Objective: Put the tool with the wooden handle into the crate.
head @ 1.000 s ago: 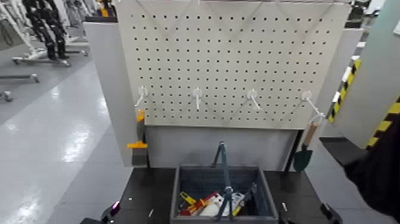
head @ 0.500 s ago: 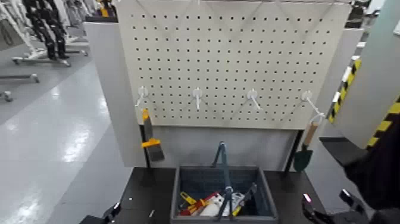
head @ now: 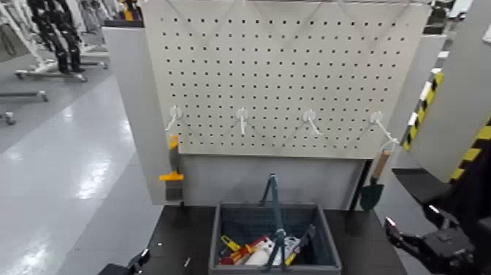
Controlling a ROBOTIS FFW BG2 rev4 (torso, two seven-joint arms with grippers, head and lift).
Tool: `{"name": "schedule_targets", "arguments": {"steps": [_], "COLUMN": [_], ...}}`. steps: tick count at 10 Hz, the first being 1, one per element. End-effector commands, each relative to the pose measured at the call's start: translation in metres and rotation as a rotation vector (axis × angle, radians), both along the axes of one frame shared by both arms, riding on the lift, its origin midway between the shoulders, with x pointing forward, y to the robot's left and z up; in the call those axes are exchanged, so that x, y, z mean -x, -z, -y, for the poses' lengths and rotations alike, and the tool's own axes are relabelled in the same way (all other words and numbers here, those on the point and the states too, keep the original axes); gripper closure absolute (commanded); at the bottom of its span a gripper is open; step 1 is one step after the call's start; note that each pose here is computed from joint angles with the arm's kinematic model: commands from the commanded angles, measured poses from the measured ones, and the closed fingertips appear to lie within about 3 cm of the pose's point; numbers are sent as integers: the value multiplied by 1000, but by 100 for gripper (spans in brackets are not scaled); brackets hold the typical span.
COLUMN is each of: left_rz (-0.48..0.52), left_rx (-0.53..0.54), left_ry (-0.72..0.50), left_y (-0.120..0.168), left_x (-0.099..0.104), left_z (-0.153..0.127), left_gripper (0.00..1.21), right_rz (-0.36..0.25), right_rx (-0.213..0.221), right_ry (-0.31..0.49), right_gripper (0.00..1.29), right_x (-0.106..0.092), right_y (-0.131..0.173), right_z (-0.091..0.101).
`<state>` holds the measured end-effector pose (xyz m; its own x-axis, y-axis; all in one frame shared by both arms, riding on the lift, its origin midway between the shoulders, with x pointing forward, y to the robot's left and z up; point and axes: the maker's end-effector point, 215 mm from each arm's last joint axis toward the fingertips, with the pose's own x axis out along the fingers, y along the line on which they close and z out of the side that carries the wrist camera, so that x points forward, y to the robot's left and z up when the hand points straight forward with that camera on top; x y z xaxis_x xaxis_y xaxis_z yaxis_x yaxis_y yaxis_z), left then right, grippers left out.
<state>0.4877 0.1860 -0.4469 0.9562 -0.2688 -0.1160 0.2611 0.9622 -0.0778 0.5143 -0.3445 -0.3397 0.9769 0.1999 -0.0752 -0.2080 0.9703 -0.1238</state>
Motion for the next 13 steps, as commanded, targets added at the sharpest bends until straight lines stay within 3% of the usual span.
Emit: {"name": "schedule_targets", "arguments": {"steps": [1,6,13], "left_rz": [-3,-6,-8], "left_rx": [1,4,5], "left_ry": [4,9,12], "left_y": [1,2,2], "left_x": [-1,-3,-3], "left_z": [1,4,5], "left_gripper": [11,11,11], "right_rz": [-25,-78,-144], "right_rx": [11,3,-18], "right_ry": [-39,-147,-302], "right_gripper": [13,13,13], "right_x": [-15,-43,-85], "right_y": [-7,-15,-15], "right_z": [11,21,7]}}
